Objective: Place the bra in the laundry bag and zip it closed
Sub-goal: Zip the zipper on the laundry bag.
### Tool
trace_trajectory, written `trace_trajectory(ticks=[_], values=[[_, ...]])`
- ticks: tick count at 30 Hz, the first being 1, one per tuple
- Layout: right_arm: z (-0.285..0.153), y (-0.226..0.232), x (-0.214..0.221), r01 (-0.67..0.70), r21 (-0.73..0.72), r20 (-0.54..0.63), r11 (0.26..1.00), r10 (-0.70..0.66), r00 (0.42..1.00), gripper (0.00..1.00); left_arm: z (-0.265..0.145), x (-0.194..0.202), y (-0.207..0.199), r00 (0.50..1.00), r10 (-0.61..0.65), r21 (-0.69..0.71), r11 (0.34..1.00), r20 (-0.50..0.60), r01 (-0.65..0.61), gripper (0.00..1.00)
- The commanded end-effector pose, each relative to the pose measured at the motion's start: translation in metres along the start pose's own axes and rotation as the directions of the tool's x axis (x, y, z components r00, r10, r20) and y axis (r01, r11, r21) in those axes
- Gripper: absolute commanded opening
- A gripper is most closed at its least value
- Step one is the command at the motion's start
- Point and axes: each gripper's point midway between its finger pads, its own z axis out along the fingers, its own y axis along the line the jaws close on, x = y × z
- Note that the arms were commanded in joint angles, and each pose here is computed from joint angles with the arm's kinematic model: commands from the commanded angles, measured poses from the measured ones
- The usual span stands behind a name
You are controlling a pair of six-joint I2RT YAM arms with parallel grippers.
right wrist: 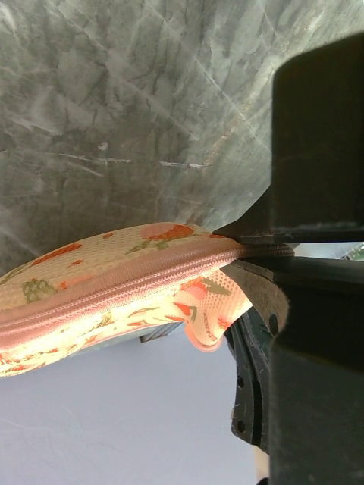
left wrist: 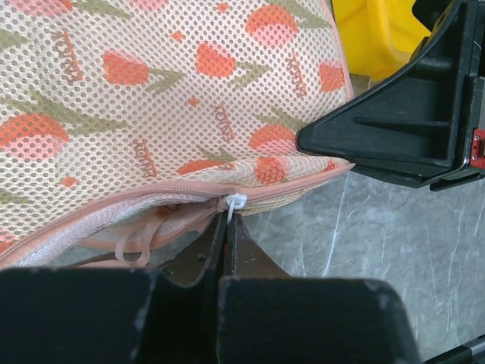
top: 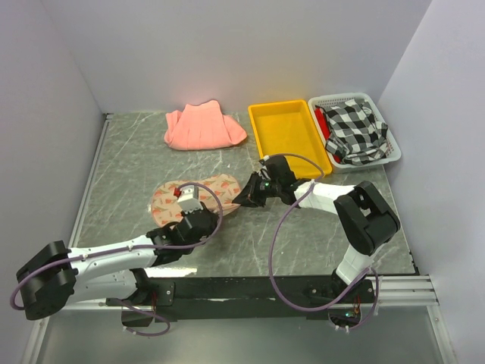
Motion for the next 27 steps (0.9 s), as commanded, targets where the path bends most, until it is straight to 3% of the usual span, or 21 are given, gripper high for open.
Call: trace_trajectory(ticks=[1,8,15,21,27], values=[[-0.004,-0.012,-0.026,0.008,0.043,0.067,0.999,-0.011,0.998,0.00,0.002,-0.009,0.056,0.994,0.097,-0.216,0.973,0.048,-0.084,0.01],[-0.005,-0.018,-0.029,-0.003,0.051,0.078,0.999,-0.001,0.997,0.00,0.000,-0.008,0.056,0.995,0.097,-0.208,0.974,0.029,-0.089,0.01],[-0.004,-0.021,-0.030,-0.007,0.053,0.071,0.999,0.003,0.997,0.00,-0.017,-0.031,-0.007,0.997,0.056,0.075,0.995,0.046,-0.059,0.01],[-0.001,-0.020,-0.031,-0.010,0.049,0.064,0.999,0.007,0.998,0.00,-0.014,-0.023,-0.016,0.992,0.123,0.079,0.990,-0.021,-0.121,0.01],[-0.003,-0.018,-0.032,0.000,0.049,0.070,0.999,-0.004,0.998,0.00,-0.007,-0.012,0.003,0.995,0.087,-0.002,0.996,-0.042,-0.087,0.01]])
